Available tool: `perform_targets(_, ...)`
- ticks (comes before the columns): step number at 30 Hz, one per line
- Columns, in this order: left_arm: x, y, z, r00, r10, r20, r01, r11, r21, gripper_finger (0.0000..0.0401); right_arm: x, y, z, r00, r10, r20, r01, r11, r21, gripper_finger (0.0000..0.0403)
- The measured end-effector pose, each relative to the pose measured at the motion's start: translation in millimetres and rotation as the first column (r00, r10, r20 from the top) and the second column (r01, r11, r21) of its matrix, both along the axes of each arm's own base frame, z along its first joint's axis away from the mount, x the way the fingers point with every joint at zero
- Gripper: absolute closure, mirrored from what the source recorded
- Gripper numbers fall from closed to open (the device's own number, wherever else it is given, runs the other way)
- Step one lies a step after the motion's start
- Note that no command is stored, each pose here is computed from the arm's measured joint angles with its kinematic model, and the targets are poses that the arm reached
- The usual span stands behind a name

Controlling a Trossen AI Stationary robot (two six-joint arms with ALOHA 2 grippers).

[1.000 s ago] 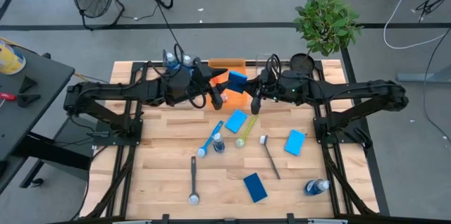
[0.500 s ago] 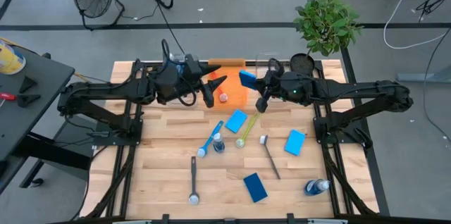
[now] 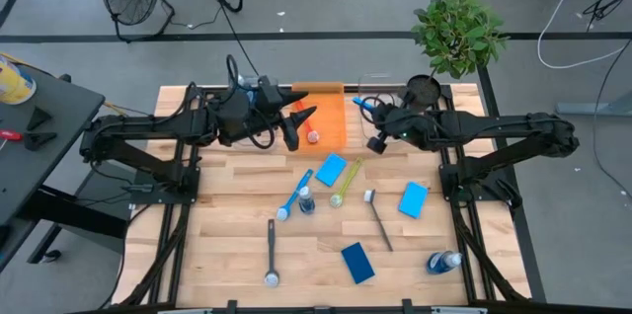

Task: Pick & Place Kitchen Sink Supplies
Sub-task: Put the blue sponge into the right transparent bin

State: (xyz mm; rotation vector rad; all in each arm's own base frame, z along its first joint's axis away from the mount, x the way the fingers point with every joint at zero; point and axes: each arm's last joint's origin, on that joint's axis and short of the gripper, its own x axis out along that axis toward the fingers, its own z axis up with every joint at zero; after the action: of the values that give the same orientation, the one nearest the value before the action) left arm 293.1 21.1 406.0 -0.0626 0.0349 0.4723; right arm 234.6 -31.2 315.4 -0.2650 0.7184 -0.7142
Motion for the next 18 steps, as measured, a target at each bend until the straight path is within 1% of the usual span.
perform_targets(4, 0, 0, 0, 1.000, 0.000, -0.002, 0.000, 1.000, 0.000, 0.0192, -4, -5, -3, 0.996, 0.005, -0.088, -0.008, 1.000, -0.028, 0.0373)
perform_targets(9, 0, 0, -1, 1.000, 0.000, -0.008, 0.000, 1.000, 0.000, 0.0192, -9, -15, -7, 0.985, -0.021, -0.170, 0.013, 0.999, -0.045, 0.0373)
perform_targets(13, 0, 0, -1, 1.000, 0.000, -0.009, 0.000, 1.000, 0.000, 0.0192, -12, -24, -7, 0.975, -0.052, -0.217, 0.037, 0.997, -0.072, 0.0373)
perform_targets(18, 0, 0, -1, 1.000, 0.008, -0.013, -0.008, 1.000, 0.005, 0.0192, -15, -33, -7, 0.961, -0.056, -0.272, 0.028, 0.994, -0.103, 0.0373)
